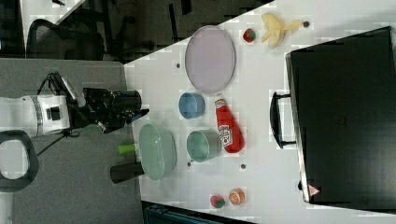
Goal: Pick Ketchup from the table and place it in strainer.
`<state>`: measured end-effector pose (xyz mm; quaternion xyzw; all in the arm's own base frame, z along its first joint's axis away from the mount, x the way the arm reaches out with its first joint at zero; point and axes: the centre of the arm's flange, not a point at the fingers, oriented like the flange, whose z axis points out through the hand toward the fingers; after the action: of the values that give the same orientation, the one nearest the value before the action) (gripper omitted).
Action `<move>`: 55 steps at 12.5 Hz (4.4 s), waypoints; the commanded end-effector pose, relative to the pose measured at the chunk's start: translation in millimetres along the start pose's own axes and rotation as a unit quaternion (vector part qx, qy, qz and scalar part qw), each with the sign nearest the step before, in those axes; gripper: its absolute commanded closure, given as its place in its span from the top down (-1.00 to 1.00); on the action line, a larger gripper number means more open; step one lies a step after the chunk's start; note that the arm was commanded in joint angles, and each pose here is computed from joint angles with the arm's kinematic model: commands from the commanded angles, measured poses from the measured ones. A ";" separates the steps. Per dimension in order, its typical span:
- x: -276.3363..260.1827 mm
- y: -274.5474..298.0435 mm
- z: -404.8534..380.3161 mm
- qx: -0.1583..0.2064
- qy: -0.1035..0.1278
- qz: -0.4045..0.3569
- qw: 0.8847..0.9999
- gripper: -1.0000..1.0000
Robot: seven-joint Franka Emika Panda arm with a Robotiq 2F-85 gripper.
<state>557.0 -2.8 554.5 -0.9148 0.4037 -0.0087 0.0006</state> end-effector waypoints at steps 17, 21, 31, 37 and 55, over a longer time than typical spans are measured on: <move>-45.0 16.2 144.3 0.000 -0.031 -0.453 0.891 1.00; -58.9 33.4 202.9 0.004 -0.024 -0.492 0.870 1.00; -73.5 43.6 329.5 0.006 -0.043 -0.499 0.866 1.00; -79.1 44.8 391.8 0.018 -0.039 -0.496 0.867 1.00; -92.0 36.7 169.0 -0.027 -0.051 -0.463 0.884 0.20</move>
<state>473.2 30.1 378.7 -0.9952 -0.0900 0.0374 -0.0059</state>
